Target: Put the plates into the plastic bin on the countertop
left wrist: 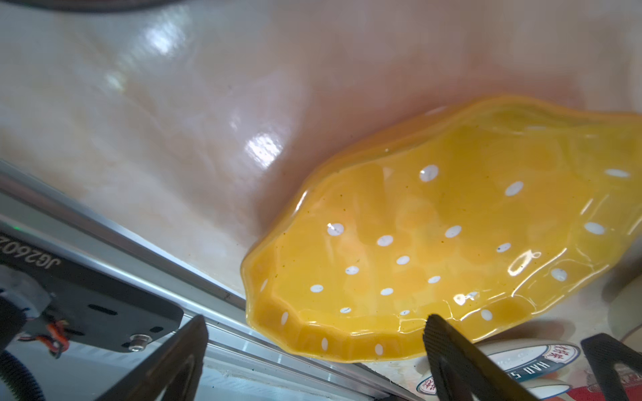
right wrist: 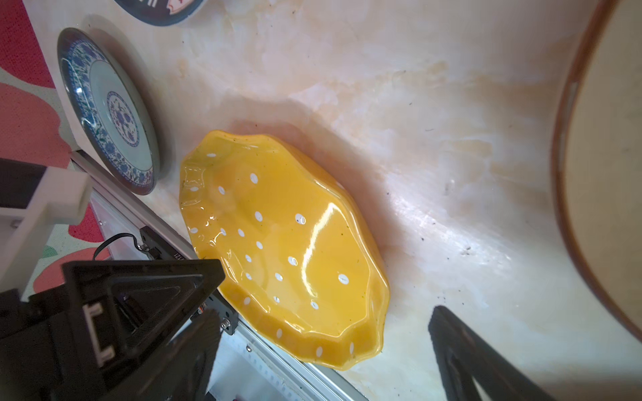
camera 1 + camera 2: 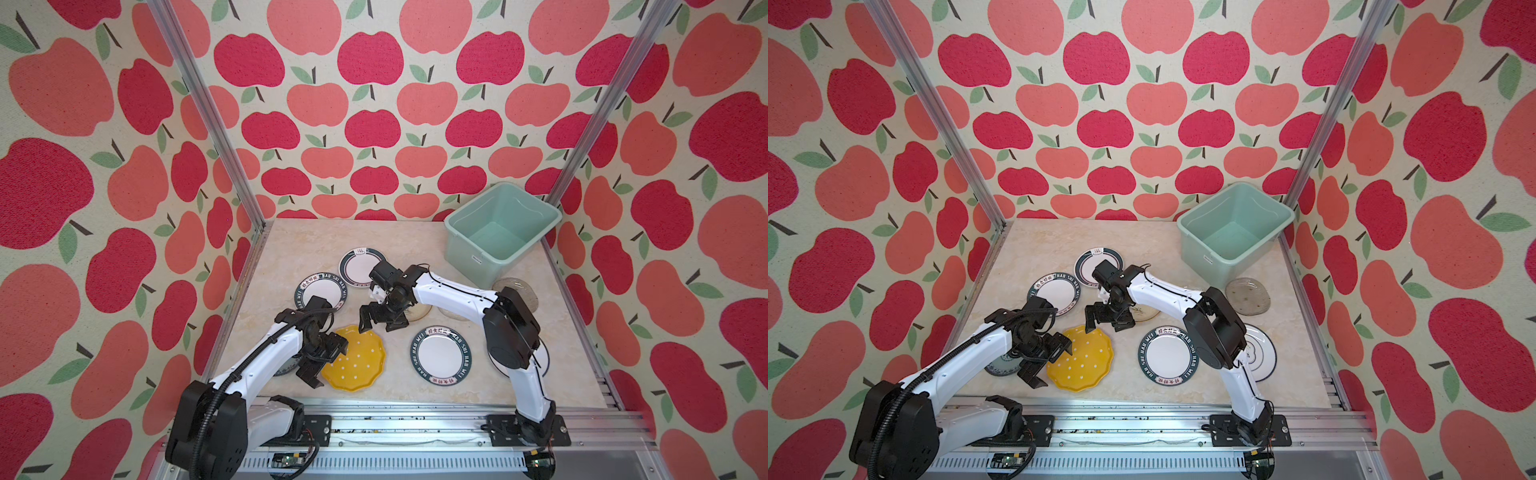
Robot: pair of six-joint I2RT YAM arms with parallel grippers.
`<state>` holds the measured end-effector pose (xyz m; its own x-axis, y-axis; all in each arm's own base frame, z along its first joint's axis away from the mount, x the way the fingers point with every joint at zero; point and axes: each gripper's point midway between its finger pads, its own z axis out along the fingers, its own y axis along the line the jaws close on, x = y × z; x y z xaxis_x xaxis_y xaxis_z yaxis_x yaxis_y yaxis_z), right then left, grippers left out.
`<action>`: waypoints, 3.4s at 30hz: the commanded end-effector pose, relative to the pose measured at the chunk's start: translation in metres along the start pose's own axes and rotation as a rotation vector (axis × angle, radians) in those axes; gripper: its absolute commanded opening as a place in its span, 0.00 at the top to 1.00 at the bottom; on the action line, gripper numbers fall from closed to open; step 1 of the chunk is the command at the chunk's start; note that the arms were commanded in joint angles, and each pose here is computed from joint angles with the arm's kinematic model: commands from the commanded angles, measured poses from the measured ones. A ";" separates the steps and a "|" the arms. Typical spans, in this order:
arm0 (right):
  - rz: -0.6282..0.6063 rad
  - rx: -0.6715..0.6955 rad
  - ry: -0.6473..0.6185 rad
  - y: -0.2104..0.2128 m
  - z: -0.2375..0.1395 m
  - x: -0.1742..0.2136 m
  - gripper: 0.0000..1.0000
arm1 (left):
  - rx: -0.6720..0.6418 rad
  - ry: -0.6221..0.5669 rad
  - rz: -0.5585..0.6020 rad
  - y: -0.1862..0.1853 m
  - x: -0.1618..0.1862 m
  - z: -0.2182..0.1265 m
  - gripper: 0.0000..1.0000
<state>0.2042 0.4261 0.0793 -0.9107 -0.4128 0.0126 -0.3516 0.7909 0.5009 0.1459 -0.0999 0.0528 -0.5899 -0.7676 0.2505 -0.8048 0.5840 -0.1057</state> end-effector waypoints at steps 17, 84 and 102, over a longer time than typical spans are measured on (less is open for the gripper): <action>0.088 -0.069 0.062 0.004 0.026 0.000 0.04 | -0.039 -0.023 -0.054 0.006 -0.007 0.021 0.00; 0.037 -0.437 0.028 0.048 -0.026 0.016 0.87 | 0.496 -0.082 0.187 -0.053 -0.006 -0.010 0.11; -0.014 -0.351 -0.188 0.028 -0.132 -0.003 1.00 | 0.733 -0.390 0.401 -0.080 -0.006 -0.125 0.01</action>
<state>0.2203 0.3970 0.1533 -0.9589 -0.2829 -0.0231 -0.2094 0.6500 0.7305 0.2111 -0.1157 0.1528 -0.7336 -0.6642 -0.1436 -0.3841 0.5797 -0.7186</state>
